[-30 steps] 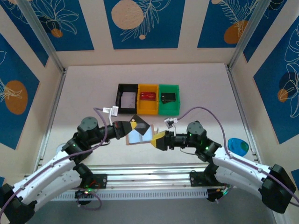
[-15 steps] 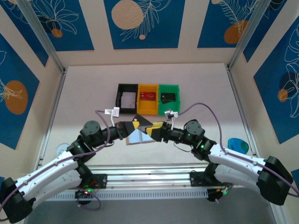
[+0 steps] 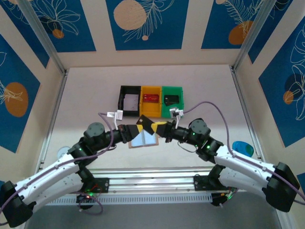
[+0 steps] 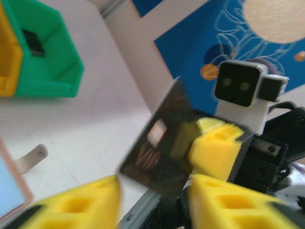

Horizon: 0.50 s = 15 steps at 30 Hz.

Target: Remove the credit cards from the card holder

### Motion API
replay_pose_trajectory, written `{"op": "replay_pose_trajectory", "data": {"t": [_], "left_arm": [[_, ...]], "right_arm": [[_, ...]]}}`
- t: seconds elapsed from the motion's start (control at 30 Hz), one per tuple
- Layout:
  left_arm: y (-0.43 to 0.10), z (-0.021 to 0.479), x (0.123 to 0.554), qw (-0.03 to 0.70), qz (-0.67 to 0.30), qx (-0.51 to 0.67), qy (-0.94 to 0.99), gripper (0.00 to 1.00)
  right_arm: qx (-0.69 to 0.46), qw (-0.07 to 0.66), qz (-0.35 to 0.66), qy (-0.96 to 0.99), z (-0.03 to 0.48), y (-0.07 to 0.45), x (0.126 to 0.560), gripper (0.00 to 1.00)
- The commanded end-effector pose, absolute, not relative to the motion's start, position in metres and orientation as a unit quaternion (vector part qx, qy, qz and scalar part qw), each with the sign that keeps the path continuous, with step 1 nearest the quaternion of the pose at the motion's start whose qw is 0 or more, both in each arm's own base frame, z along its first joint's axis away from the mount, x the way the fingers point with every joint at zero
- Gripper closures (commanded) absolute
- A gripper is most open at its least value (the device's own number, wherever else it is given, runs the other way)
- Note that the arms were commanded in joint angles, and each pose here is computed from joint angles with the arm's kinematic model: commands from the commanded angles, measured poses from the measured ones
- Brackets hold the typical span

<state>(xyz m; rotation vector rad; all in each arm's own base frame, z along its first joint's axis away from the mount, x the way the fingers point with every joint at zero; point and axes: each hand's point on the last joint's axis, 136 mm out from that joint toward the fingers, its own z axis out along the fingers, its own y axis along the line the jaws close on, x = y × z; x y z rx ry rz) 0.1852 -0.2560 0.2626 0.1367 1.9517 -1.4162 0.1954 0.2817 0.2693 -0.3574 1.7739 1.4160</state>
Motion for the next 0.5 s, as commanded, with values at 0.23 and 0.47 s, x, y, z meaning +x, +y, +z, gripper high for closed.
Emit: {"op": "replay_pose_trajectory", "data": {"t": [0.23, 0.47], "left_arm": [[-0.170, 0.291, 0.215, 0.513, -0.278, 0.067, 0.809, 0.00], [-0.119, 0.282, 0.238, 0.566, -0.128, 0.029, 0.814, 0.00]], "right_arm": [[-0.032, 0.338, 0.372, 0.864, 0.236, 0.187, 0.267, 1.00], [-0.001, 0.253, 0.305, 0.918, 0.198, 0.172, 0.318, 1.00]]}}
